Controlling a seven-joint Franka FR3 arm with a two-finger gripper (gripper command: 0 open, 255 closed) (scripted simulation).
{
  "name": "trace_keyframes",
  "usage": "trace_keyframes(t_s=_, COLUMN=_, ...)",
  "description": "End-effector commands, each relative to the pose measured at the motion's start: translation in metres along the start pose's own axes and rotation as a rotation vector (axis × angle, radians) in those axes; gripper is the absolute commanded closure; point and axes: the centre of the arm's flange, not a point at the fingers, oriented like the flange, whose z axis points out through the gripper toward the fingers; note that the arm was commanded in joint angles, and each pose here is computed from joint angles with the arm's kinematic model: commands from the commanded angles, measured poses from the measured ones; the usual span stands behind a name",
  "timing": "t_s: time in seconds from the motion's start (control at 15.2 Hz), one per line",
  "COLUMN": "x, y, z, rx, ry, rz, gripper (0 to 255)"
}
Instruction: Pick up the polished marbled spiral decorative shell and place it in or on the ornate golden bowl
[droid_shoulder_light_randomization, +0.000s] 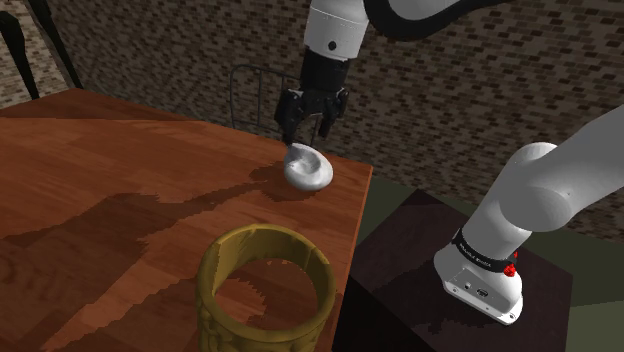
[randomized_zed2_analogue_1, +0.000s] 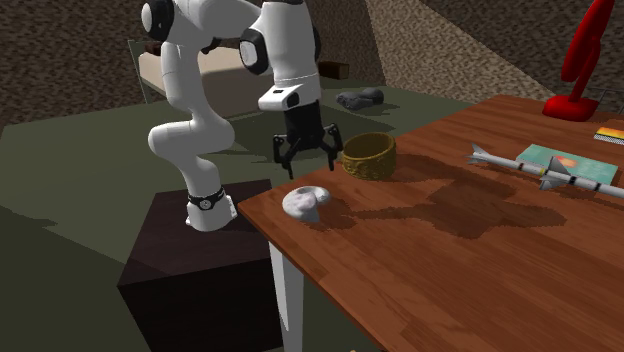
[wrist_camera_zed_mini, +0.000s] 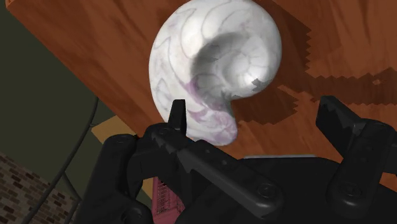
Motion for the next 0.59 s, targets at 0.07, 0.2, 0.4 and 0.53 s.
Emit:
trace_keyframes(t_s=0.07, x=-0.0005, y=-0.0001, z=0.0138, rx=0.0, ry=0.0, rz=0.0, gripper=0)
trace_keyframes(t_s=0.2, x=-0.0005, y=-0.0001, z=0.0138, rx=0.0, ry=0.0, rz=0.0, gripper=0)
trace_keyframes(t_s=0.4, x=-0.0005, y=-0.0001, z=0.0138, rx=0.0, ry=0.0, rz=0.0, gripper=0)
trace_keyframes(t_s=0.53, x=-0.0005, y=-0.0001, z=0.0138, rx=0.0, ry=0.0, rz=0.0, gripper=0)
